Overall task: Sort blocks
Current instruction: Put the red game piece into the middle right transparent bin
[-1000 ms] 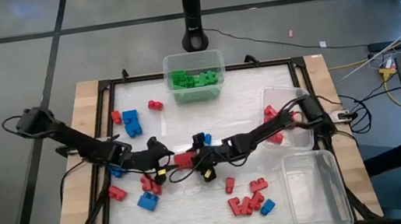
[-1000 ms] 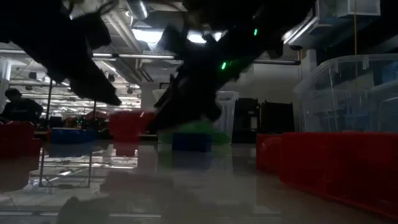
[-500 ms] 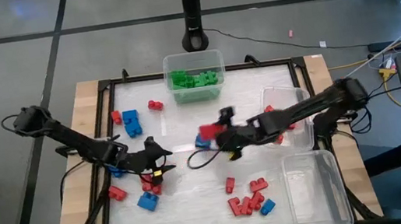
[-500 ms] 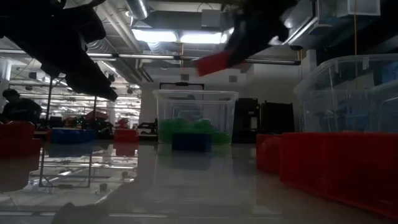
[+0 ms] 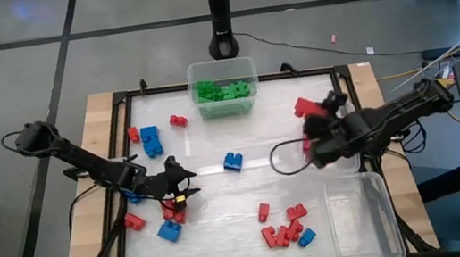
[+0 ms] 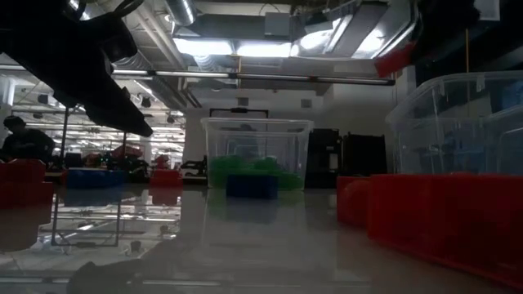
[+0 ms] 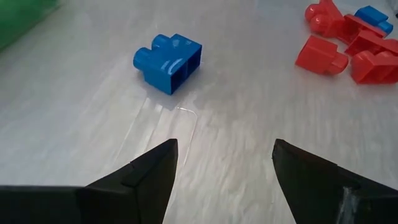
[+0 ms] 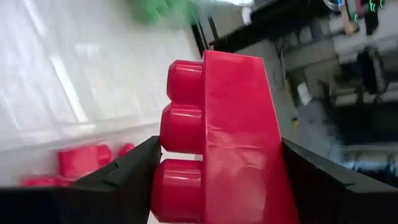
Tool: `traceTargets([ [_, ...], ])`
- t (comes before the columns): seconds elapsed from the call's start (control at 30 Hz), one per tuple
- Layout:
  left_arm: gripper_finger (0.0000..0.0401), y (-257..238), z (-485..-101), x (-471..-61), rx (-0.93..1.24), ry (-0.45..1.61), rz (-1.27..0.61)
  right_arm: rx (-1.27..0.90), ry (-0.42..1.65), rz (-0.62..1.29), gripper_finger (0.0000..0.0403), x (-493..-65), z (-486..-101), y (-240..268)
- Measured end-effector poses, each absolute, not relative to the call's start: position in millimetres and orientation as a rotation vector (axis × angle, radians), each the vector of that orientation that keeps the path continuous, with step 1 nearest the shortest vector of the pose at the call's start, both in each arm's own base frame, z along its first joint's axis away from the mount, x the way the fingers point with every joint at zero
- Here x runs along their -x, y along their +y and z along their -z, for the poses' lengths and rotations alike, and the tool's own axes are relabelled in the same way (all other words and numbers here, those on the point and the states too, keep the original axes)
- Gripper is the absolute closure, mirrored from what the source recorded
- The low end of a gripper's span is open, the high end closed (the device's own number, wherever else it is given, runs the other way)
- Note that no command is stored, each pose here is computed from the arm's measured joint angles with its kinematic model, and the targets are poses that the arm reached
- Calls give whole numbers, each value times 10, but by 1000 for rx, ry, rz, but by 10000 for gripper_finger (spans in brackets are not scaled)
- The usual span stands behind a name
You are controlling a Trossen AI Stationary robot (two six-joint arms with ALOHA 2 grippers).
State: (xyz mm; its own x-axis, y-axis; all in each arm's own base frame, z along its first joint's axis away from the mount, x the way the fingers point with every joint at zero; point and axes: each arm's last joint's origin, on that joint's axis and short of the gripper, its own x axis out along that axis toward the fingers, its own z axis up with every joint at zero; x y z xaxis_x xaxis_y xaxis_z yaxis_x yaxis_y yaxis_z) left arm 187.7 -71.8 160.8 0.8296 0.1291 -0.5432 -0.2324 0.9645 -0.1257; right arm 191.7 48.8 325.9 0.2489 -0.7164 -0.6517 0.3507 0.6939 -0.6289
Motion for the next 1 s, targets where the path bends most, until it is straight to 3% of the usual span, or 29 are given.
traceTargets([
  [0.17,150,-715,-1609,-1878,187,560,-195,322,1076,763,109,-1770,-3154,504],
  [0.47,150,-715,-1610,-1878,191,558,-196,247,1189,776,125,-1559,-2843,437],
  [1.0,150,-721,-1629,-1892,204,535,-192,110,1395,716,66,-1379,-2596,396],
])
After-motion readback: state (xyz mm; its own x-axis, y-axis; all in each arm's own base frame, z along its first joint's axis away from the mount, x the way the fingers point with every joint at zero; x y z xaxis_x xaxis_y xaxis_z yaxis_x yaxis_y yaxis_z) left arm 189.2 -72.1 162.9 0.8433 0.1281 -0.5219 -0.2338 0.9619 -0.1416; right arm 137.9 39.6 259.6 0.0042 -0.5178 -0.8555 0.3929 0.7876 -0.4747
